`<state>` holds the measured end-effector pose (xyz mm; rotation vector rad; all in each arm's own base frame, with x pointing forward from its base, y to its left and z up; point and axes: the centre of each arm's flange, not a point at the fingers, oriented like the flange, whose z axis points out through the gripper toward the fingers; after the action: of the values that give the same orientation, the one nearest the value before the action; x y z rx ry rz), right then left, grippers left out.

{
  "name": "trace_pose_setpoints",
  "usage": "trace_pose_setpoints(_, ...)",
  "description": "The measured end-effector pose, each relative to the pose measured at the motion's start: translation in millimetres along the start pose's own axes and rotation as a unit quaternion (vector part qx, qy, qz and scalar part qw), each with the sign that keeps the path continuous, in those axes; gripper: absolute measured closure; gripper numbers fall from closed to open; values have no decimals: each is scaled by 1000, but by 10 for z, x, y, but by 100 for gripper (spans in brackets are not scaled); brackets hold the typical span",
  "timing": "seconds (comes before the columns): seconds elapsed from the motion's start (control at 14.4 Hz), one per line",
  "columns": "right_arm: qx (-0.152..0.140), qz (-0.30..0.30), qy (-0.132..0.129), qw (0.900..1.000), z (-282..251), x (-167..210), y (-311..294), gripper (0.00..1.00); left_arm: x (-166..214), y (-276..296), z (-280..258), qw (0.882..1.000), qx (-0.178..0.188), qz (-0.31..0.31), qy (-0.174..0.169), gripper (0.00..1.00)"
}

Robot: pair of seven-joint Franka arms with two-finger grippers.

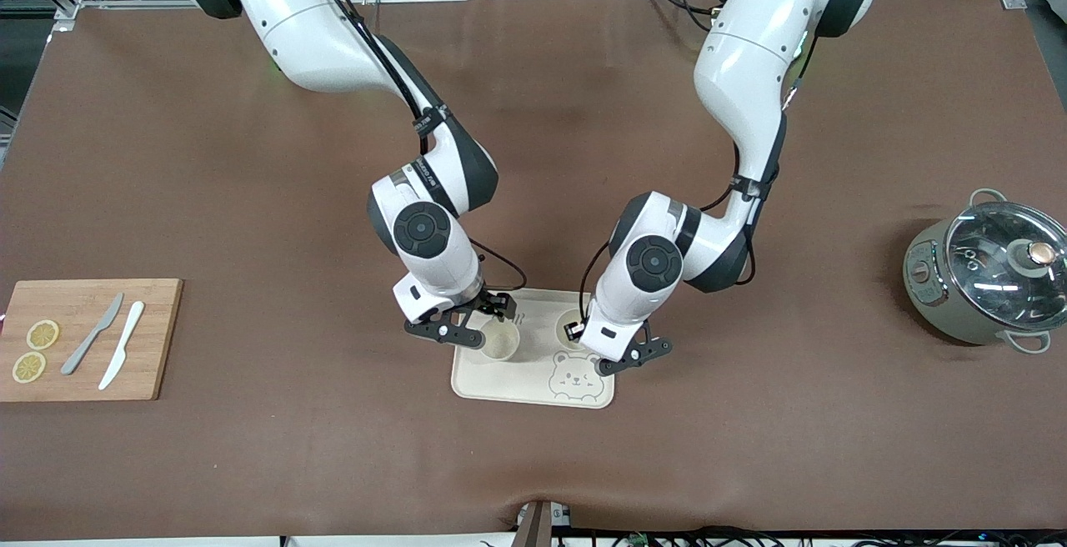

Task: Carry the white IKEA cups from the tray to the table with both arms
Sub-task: 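Close the left gripper on one cup while the right gripper grasps the other, then carry the cup with the left gripper beside the pot and set it down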

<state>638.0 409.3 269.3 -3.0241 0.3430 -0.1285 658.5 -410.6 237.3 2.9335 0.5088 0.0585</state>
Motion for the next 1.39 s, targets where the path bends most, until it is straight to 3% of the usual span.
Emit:
trace_pose_setpoints(0.14, 2, 0, 5, 1000, 32, 15, 4, 0, 0, -1, 1, 1000, 0, 0, 0, 97)
trace_pose_setpoints(0.56, -2, -6, 26, 1000, 51, 96, 52, 0, -5, -13, 23, 1000, 5, 8, -1, 97)
trace_pose_setpoints(0.76, -3, -4, 27, 1000, 73, 117, 78, 0, -42, -89, -52, 997, 61, 35, -11, 97)
trace_pose_setpoints(1.04, 1, -5, 34, 999, 210, 122, 82, 0, -29, -272, -450, 989, 119, 68, -57, 97)
trace_pose_setpoints(1.39, 5, -9, 36, 999, 479, 55, 58, 0, 125, -641, -1143, 984, 119, 102, -79, 97)
